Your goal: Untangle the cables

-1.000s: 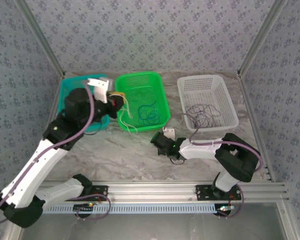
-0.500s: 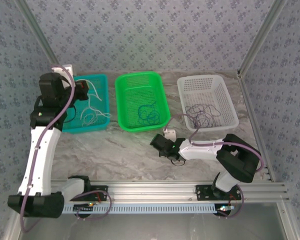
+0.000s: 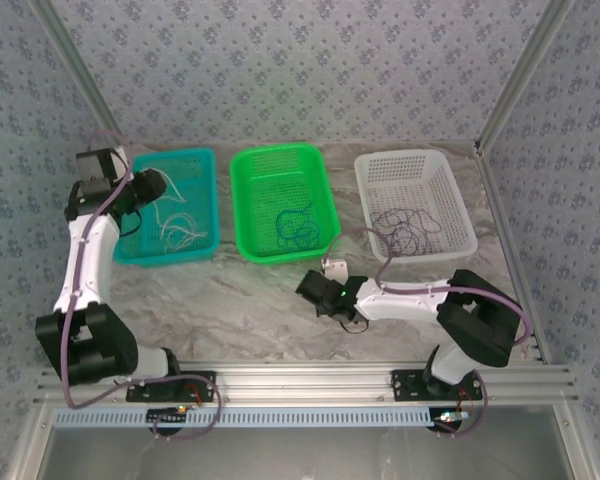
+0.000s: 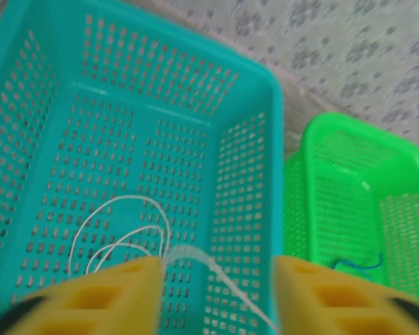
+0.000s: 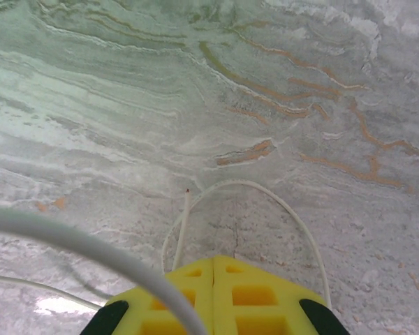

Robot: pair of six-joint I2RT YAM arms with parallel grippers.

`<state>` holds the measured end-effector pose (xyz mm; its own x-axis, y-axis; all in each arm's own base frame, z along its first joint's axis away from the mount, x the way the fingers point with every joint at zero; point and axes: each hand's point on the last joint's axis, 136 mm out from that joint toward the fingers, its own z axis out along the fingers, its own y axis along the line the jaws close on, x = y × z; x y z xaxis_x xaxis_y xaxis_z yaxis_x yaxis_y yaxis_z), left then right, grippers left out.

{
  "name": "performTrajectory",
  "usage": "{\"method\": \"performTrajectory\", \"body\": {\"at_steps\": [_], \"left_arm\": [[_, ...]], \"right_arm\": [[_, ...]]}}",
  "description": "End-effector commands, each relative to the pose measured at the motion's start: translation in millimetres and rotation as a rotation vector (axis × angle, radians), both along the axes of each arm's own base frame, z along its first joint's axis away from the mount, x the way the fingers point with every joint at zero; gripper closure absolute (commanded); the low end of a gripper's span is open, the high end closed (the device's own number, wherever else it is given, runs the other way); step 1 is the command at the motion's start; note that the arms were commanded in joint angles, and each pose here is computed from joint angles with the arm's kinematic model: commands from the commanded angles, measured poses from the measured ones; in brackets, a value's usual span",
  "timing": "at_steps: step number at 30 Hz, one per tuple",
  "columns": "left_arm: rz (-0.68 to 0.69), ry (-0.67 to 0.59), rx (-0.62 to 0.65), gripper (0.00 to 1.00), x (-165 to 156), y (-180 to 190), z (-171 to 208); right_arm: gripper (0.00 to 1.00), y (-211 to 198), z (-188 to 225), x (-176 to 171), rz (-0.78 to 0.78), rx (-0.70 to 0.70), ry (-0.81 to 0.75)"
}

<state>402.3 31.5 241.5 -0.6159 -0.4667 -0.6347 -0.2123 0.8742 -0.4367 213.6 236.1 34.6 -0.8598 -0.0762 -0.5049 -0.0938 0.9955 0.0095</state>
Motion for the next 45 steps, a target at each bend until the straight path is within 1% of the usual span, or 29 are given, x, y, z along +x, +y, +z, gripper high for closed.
{"method": "performTrajectory", "body": {"at_steps": [1, 2, 3, 4, 5, 11, 14, 17, 20, 24, 27, 33, 35, 38, 41, 45], "left_arm": [[0.018, 0.067, -0.029, 0.28, -8, 0, -16], [0.018, 0.075, -0.033, 0.22, -10, -1, -19], [0.024, 0.089, -0.032, 0.14, -13, 0, -22], [0.032, 0.105, -0.033, 0.03, -17, 0, -26], [0.029, 0.116, -0.039, 0.01, -19, -1, -29], [0.010, 0.221, -0.093, 0.01, -38, -12, -58], [-0.006, 0.232, -0.154, 0.00, -43, -22, -65], [-0.020, 0.197, -0.179, 0.01, -48, -29, -60], [-0.043, 0.155, -0.155, 0.00, -56, -38, -52], [-0.097, 0.106, -0.092, 0.01, -69, -57, -40], [-0.129, 0.060, -0.085, 0.01, -80, -71, -31], [-0.154, -0.088, -0.095, 0.01, -106, -88, -13], [-0.175, -0.119, -0.096, 0.01, -115, -94, -11], [-0.191, -0.118, -0.113, 0.01, -125, -100, -15], [-0.214, -0.116, -0.139, 0.01, -133, -107, -19], [-0.225, -0.148, -0.149, 0.01, -141, -111, -17]], "right_arm": [[1.00, 2, 24, 5, 0.017, -0.002, -0.043], [1.00, 3, 27, 5, 0.022, -0.001, -0.048], [1.00, 3, 29, 5, 0.025, -0.001, -0.050], [1.00, 3, 32, 5, 0.030, -0.001, -0.053], [1.00, 3, 34, 5, 0.036, 0.001, -0.055], [1.00, 1, 45, 6, 0.045, 0.007, -0.065], [1.00, 2, 51, 7, 0.049, 0.020, -0.075], [1.00, 3, 54, 7, 0.058, 0.032, -0.085], [1.00, 2, 58, 7, 0.059, 0.033, -0.091], [1.00, 1, 60, 7, 0.053, 0.043, -0.100], [1.00, 5, 66, 8, 0.065, 0.060, -0.118], [1.00, 17, 85, 10, 0.103, 0.107, -0.167], [1.00, 22, 91, 10, 0.118, 0.132, -0.183], [1.00, 29, 104, 10, 0.134, 0.185, -0.205], [1.00, 39, 120, 9, 0.163, 0.261, -0.231], [1.00, 57, 153, 7, 0.239, 0.381, -0.276]]}}
